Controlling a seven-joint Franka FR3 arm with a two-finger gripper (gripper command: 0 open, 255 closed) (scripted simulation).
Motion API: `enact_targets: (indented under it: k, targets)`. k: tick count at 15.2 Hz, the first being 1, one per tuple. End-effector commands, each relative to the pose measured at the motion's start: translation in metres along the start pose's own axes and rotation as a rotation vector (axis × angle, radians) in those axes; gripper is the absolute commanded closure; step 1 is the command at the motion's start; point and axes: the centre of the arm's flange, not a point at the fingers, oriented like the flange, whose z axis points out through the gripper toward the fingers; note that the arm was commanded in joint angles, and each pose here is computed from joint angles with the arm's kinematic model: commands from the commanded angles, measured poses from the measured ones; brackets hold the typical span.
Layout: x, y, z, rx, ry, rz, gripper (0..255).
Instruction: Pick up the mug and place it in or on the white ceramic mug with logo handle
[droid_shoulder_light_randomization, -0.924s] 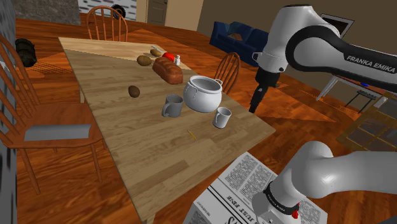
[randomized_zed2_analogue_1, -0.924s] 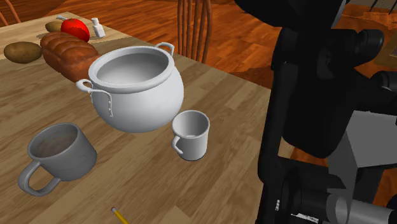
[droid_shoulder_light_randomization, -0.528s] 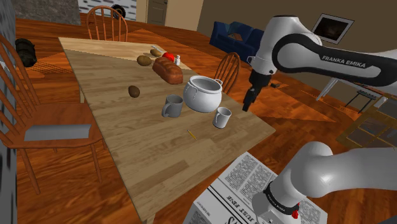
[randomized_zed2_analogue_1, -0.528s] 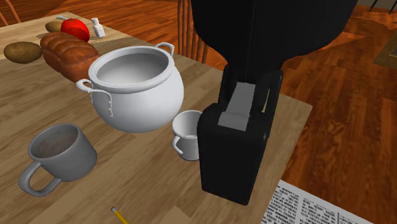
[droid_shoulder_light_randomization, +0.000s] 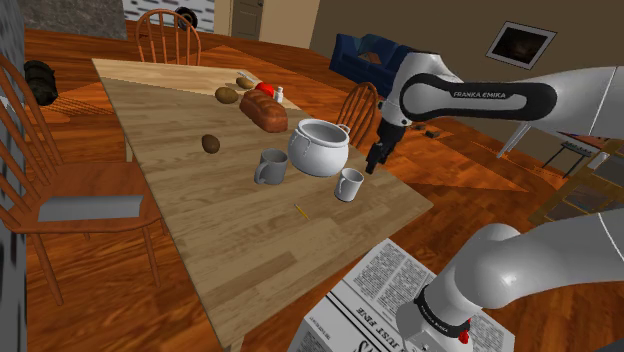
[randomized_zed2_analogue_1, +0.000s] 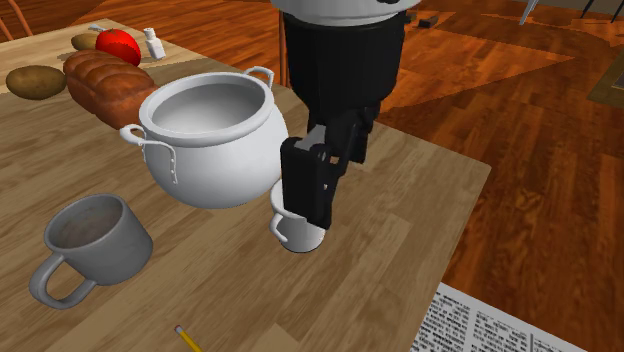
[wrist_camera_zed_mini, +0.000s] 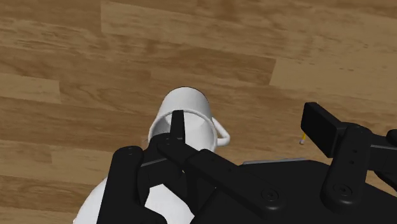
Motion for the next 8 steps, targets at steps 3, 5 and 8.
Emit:
enact_targets:
  k: [3, 5, 8]
  targets:
    - [0.025, 0.038, 0.032, 0.036, 0.018, 0.044, 0]
    - [0.037, 0.057, 0.048, 0.054, 0.026, 0.065, 0]
    - [0.055, 0.085, 0.072, 0.082, 0.038, 0.097, 0]
